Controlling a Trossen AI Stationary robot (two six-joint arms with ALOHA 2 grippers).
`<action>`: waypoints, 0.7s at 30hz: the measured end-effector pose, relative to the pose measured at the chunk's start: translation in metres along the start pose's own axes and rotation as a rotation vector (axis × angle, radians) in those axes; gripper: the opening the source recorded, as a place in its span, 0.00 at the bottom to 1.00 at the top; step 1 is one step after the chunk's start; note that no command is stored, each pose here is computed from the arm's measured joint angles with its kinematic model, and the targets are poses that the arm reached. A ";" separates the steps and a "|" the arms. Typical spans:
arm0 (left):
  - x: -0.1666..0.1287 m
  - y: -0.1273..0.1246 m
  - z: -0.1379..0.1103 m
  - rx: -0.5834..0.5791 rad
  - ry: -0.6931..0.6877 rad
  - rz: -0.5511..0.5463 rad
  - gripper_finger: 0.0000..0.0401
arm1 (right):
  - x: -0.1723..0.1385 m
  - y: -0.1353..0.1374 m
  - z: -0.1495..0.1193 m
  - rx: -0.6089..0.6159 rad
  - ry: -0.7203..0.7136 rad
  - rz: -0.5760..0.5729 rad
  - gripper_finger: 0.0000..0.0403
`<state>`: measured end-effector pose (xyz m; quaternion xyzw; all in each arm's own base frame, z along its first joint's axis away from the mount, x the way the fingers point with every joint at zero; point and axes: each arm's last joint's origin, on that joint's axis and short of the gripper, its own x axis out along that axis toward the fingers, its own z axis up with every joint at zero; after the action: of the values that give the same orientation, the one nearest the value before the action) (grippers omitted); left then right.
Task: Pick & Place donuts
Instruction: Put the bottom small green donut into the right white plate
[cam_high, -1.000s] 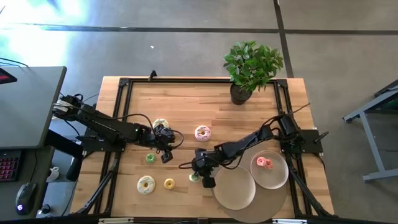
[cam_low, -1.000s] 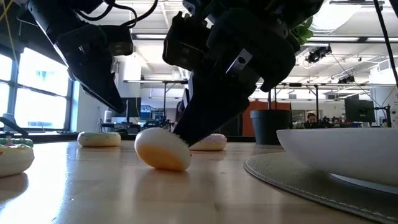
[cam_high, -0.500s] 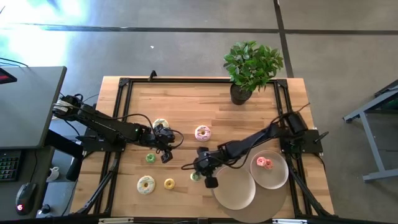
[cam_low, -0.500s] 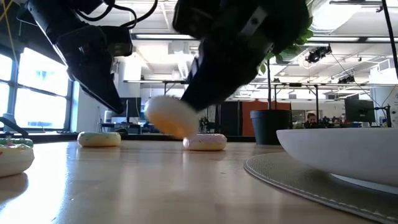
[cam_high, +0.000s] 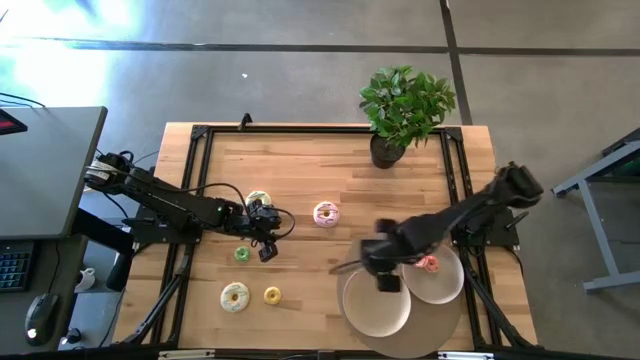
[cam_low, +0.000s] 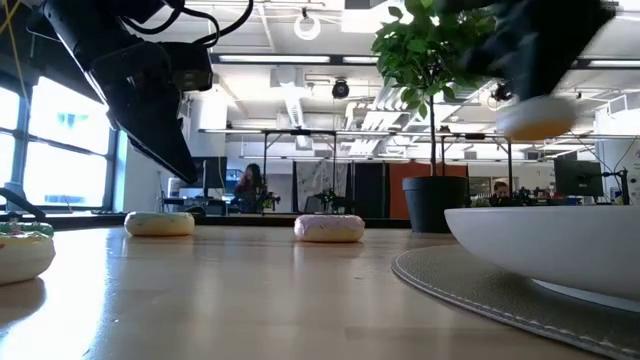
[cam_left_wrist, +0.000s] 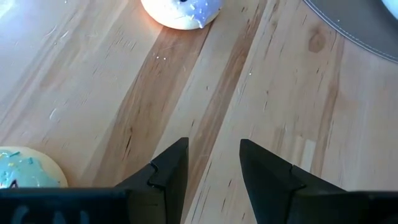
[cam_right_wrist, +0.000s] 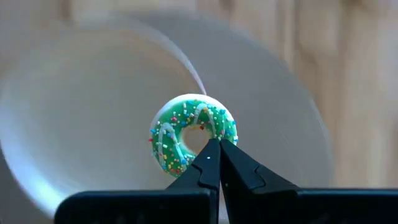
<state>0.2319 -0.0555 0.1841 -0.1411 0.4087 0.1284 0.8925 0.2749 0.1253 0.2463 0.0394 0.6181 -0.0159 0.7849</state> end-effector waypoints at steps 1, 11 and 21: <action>0.000 0.000 0.000 -0.001 -0.001 0.002 0.35 | -0.007 0.002 -0.010 0.030 0.016 -0.049 0.00; 0.000 0.001 0.001 -0.028 -0.018 0.027 0.35 | -0.037 0.046 -0.083 0.331 0.030 -0.225 0.00; 0.000 0.002 0.001 -0.029 -0.038 0.055 0.35 | -0.013 0.079 -0.111 0.416 0.063 -0.332 0.00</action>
<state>0.2321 -0.0536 0.1846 -0.1403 0.3936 0.1617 0.8940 0.1698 0.2128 0.2366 0.0986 0.6236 -0.2698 0.7271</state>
